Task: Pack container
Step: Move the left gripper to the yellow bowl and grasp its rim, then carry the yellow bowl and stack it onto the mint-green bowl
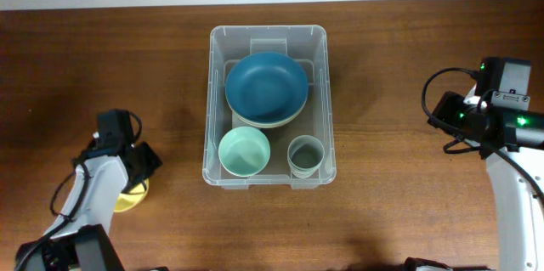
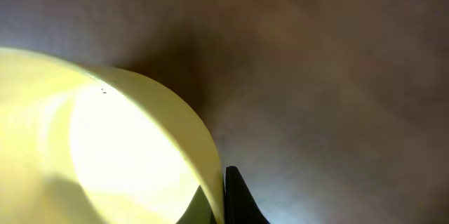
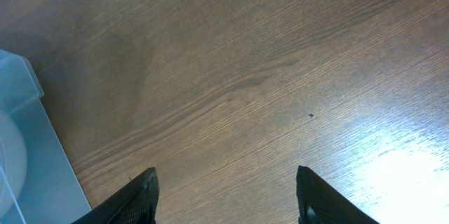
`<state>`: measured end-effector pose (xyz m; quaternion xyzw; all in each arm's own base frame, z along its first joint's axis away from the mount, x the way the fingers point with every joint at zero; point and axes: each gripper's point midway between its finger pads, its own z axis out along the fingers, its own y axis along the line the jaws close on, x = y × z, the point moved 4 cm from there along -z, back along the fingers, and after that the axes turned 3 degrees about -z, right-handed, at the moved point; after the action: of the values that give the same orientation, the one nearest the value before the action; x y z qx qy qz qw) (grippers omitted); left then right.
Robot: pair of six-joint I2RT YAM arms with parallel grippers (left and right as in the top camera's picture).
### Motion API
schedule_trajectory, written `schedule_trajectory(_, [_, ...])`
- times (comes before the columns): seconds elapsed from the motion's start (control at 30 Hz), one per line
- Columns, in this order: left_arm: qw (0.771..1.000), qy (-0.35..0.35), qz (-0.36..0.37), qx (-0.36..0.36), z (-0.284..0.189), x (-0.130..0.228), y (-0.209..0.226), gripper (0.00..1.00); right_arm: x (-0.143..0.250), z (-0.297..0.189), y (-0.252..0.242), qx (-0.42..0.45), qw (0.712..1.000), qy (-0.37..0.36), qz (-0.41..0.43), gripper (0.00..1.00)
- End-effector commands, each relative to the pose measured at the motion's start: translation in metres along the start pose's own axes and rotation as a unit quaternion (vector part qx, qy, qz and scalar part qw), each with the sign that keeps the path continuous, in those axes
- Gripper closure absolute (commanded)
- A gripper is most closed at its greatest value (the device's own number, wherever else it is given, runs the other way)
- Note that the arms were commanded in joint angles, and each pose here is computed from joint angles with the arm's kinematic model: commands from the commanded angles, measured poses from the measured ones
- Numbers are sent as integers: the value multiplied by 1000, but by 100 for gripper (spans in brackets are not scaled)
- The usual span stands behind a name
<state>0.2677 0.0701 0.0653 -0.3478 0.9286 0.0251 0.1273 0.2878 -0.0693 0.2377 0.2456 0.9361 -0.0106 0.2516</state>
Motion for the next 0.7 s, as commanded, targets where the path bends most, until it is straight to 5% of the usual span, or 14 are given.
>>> schedule_trajectory(0.0, [1000,-9,3,19,-19,-18,-14,99,1,1,-1,-1,1000,2,3,42])
schedule_trajectory(0.27, [988,-60,114,91,-112,-26,-90,99,1,1,-1,0,1000,2,3,42])
schedule_trajectory(0.67, [922,-144,334,134,-180,62,-190,99,1,1,-1,0,1000,2,3,41])
